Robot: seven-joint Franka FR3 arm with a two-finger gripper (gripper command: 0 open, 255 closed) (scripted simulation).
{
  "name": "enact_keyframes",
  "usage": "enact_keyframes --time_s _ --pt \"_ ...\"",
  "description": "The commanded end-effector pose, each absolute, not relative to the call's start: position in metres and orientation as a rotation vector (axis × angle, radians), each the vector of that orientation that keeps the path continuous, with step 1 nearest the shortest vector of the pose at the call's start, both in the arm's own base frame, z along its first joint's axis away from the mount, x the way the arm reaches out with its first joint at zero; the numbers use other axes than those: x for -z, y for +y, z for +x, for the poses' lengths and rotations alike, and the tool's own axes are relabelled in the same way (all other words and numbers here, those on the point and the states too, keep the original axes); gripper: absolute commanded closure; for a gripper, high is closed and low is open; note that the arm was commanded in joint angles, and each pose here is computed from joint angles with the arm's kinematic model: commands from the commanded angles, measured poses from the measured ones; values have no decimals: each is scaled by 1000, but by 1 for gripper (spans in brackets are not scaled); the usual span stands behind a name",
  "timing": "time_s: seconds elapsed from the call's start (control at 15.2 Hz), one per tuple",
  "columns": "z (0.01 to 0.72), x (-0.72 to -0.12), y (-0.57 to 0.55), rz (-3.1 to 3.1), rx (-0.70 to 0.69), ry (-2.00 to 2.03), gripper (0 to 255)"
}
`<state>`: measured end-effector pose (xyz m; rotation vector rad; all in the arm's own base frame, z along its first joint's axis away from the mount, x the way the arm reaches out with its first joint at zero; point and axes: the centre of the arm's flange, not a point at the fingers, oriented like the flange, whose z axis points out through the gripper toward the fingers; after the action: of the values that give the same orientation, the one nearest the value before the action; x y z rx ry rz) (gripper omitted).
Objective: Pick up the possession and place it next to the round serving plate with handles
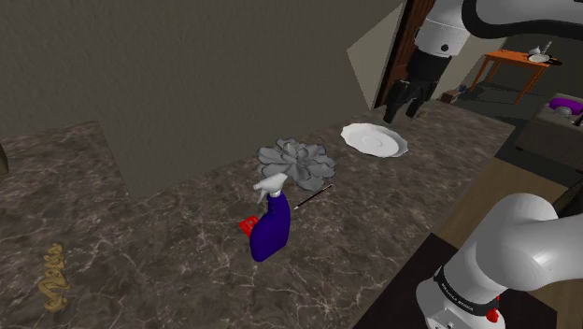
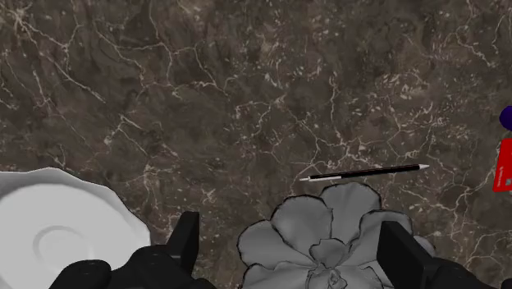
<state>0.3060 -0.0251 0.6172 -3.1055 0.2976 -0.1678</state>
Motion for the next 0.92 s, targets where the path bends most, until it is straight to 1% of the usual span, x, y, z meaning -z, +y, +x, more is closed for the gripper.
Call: enact_keyframes --time_s 0.0,0.86 --pt "306 -617 -25 -3106 168 298 0" --pt "419 -533 103 -3109 -237 207 0"
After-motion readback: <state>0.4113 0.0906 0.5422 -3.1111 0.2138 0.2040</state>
